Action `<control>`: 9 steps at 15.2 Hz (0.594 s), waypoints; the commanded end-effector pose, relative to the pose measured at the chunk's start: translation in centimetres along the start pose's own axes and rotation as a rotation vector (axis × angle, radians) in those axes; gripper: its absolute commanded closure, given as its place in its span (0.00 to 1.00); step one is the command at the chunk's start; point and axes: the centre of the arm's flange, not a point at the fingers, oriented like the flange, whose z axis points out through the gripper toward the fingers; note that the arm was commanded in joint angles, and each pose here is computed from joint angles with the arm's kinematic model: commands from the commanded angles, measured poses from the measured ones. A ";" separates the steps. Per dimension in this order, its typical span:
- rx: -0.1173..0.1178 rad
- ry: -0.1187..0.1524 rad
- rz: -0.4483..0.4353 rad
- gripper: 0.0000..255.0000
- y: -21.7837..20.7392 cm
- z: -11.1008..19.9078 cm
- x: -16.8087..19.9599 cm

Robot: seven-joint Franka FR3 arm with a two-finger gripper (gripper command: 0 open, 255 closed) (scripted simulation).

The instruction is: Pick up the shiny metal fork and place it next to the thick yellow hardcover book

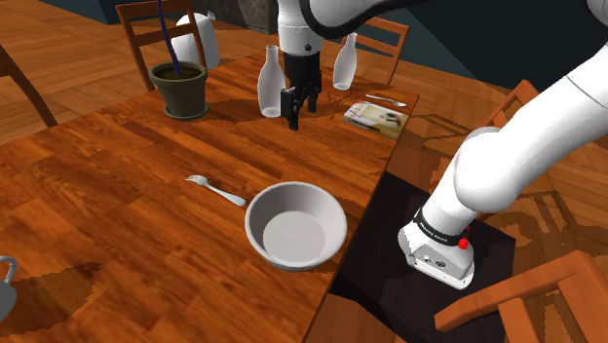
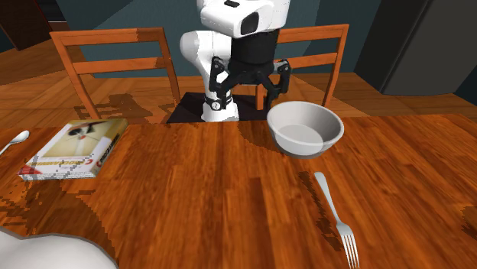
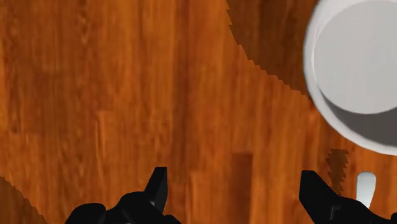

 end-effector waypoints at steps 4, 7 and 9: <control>0.018 -0.009 -0.011 0.00 -4.3 2.8 4.3; 0.028 -0.014 -0.018 0.00 -7.0 4.4 6.7; 0.034 -0.018 -0.023 0.00 -8.8 5.4 8.3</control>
